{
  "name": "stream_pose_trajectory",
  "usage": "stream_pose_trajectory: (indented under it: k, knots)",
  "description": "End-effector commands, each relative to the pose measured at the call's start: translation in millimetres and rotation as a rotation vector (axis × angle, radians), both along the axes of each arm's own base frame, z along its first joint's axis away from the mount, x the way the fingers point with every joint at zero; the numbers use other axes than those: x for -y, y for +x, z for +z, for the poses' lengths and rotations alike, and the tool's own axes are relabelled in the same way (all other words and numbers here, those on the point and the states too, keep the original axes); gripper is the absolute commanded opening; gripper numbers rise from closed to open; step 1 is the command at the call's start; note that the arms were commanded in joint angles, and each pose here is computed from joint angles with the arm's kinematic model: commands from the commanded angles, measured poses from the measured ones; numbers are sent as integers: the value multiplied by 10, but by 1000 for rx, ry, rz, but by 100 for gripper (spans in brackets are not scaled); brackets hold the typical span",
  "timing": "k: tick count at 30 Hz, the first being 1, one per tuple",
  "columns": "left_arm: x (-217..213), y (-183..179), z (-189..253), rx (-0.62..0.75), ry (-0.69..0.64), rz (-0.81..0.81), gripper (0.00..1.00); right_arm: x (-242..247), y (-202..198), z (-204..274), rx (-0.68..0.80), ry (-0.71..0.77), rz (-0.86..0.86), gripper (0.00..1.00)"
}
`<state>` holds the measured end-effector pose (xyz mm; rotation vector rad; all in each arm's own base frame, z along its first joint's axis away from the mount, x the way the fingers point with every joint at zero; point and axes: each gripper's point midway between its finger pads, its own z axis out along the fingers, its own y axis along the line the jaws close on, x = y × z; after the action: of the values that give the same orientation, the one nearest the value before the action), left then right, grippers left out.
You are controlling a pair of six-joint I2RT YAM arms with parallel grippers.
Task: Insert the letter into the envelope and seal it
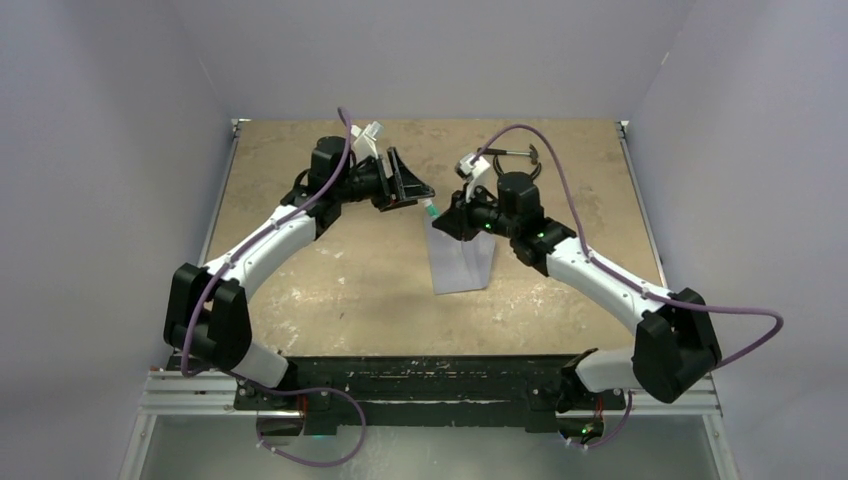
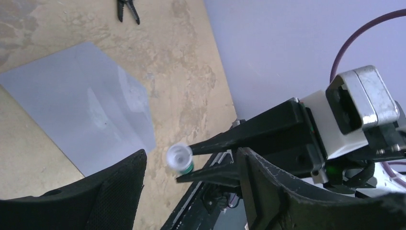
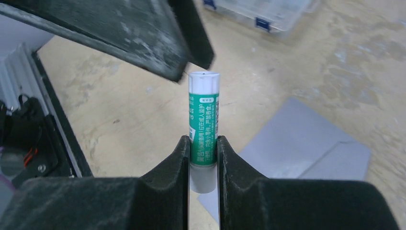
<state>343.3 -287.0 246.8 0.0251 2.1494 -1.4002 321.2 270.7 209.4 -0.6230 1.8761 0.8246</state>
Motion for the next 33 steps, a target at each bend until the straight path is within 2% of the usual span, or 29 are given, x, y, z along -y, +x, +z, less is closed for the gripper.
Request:
stream_pose_trajectory:
  k: [1,3,6,11,14,17,21,23,24,25,26,27,29,31,33]
  knots:
    - [20,-180,103,0,-55,-53,68,-310,-47,323,143,-17,137,0]
    - [15,-236,-23,-53,-40,-67,66,-375,-84,358,162,-36,174,0]
    - [38,-343,-70,-90,-51,-116,57,-402,-80,433,220,-77,201,0]
    - [5,-527,-75,-110,-46,-164,43,-433,-124,496,260,-90,248,0]
    - [-7,-550,-77,-114,-46,-163,40,-462,-300,478,279,-104,353,0]
    - [17,-588,-72,-131,-73,-186,32,-439,-329,546,313,-109,359,0]
    - [13,-653,-37,-109,-91,-209,15,-401,-262,601,325,-114,308,0]
    - [5,-675,-6,-90,-93,-215,0,-397,-232,627,324,-101,283,0]
    - [2,-676,8,-79,-92,-214,0,-387,-205,649,315,-91,256,0]
    - [0,-676,38,-66,-94,-214,0,-367,-188,676,298,-82,228,4]
    - [1,-669,84,-50,-100,-212,0,-357,-223,700,272,-73,225,33]
    - [2,-655,140,-27,-107,-207,0,-312,-224,739,260,-64,192,52]
    - [0,-604,309,32,-141,-188,0,-193,-239,894,230,10,85,80]
    - [-25,-519,483,109,-163,-143,0,-31,-289,1142,228,108,-7,97]
    - [-61,-443,666,204,-182,-96,0,124,-290,1315,171,215,-88,99]
